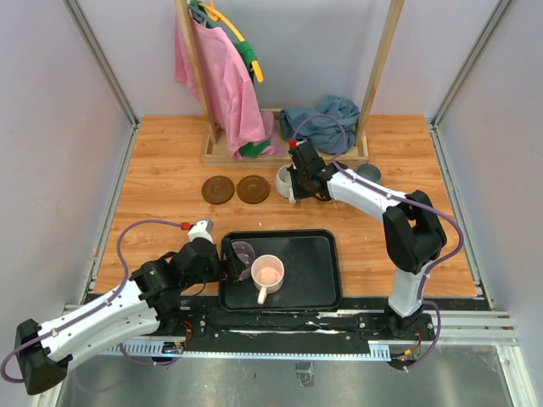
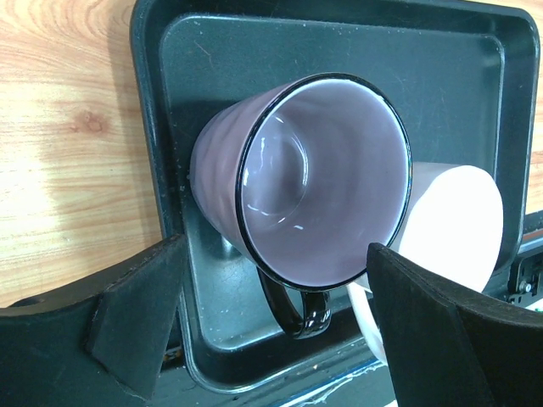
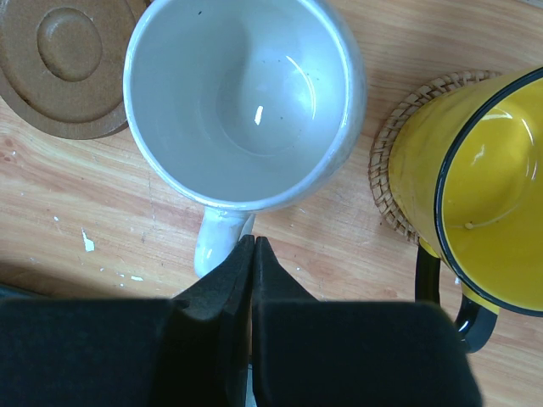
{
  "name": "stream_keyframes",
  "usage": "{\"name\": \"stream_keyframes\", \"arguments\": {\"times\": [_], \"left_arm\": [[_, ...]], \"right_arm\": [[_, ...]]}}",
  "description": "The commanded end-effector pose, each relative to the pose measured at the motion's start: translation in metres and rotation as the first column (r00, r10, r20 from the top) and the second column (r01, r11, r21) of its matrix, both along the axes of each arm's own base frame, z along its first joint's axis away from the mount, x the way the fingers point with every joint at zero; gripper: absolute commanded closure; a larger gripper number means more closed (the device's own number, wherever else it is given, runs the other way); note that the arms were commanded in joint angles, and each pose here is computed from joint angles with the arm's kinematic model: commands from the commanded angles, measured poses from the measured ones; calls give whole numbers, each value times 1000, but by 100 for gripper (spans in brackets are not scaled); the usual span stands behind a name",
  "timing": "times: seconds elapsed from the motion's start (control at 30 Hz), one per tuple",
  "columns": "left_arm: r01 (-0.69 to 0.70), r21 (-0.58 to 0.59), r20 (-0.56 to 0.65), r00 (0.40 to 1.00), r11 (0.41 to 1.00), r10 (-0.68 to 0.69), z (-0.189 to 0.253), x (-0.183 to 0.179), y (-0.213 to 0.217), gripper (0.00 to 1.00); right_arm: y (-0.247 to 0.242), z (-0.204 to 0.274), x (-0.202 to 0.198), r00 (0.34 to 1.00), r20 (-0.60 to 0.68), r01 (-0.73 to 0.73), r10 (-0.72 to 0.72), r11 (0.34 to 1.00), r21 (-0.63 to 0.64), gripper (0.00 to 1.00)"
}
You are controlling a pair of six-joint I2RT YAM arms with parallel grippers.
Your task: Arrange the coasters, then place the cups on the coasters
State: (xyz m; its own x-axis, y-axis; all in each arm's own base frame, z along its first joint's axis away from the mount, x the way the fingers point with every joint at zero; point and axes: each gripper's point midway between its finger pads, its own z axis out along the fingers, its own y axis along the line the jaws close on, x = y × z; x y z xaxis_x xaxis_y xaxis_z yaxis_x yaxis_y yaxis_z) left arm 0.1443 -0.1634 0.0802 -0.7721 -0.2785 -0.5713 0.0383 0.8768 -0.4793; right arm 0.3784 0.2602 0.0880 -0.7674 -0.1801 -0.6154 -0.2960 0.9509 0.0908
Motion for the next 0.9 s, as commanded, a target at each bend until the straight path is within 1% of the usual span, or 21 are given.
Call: {"name": "stream_keyframes", "arguments": {"times": [0.0, 0.47, 0.87], "left_arm": [[0, -29, 37, 999, 1000, 1, 15, 6, -6, 10], [1, -22, 36, 999, 1000, 0, 13, 6, -7, 9], [12, -23, 44, 999, 1000, -11, 15, 6, -8, 9]], "right_arm": [[9, 4, 1, 1000, 6, -12, 12, 1000, 17, 99], [20, 3, -3, 999, -1, -42, 42, 999, 18, 99], [6, 3, -7, 1000, 3, -4, 4, 1000, -21, 99]]}}
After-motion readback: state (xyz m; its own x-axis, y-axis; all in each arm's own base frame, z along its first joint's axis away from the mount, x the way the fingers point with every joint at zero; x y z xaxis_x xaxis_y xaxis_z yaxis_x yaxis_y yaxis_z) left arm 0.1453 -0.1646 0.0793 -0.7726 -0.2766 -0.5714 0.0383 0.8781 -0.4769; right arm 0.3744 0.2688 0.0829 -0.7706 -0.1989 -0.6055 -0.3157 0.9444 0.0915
